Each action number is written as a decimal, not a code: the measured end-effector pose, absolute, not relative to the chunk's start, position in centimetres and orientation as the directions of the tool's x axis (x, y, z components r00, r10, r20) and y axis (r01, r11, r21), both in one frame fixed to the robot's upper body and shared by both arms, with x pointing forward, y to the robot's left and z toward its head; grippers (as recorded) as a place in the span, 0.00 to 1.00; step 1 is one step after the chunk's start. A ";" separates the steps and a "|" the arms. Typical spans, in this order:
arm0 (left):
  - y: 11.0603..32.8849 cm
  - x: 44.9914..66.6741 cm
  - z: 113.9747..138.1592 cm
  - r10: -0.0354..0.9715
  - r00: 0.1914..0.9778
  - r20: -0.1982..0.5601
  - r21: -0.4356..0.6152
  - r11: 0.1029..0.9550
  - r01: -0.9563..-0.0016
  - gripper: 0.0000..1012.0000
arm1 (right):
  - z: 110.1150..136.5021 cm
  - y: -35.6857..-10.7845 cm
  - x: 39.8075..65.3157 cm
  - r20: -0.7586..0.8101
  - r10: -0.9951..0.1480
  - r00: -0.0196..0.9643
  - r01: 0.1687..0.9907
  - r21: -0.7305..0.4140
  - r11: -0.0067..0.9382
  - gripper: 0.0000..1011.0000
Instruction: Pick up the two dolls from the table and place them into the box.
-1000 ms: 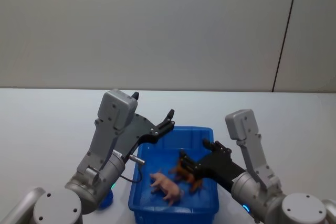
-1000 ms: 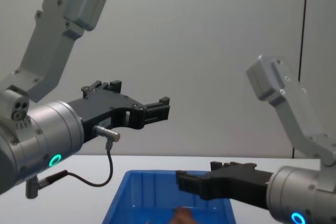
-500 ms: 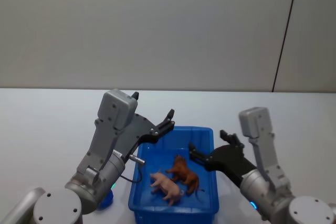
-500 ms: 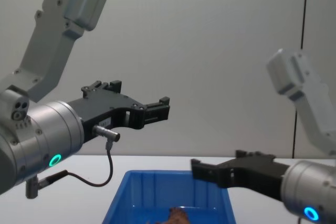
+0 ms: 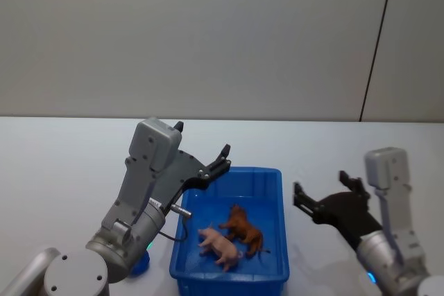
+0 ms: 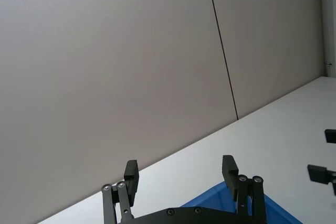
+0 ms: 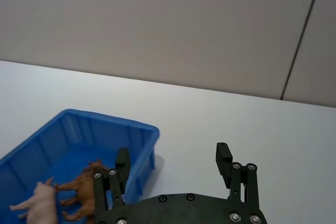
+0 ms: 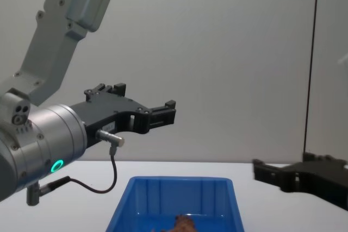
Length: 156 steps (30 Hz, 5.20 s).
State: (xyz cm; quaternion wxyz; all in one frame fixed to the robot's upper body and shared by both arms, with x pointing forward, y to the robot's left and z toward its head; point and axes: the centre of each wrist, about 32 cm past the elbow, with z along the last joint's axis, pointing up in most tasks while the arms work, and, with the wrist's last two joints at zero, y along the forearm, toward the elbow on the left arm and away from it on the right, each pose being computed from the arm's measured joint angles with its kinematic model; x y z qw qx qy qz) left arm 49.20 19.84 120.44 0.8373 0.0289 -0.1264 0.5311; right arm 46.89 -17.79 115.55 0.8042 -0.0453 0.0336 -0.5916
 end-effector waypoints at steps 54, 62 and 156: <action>22.6 45.0 119.1 0.959 0.281 0.039 0.141 0.273 -0.952 0.99 | 115.1 -20.4 45.1 0.016 -0.984 0.178 0.977 -0.124 0.175 0.99; 23.2 44.7 118.8 0.963 0.268 0.026 0.223 0.256 -0.941 0.99 | 115.1 -20.4 45.1 0.016 -0.984 0.177 0.977 -0.125 0.174 0.99; 29.7 48.9 115.6 0.915 0.403 -0.034 0.546 0.355 -0.759 0.28 | 115.1 -20.4 45.1 0.016 -0.984 0.177 0.977 -0.125 0.174 0.99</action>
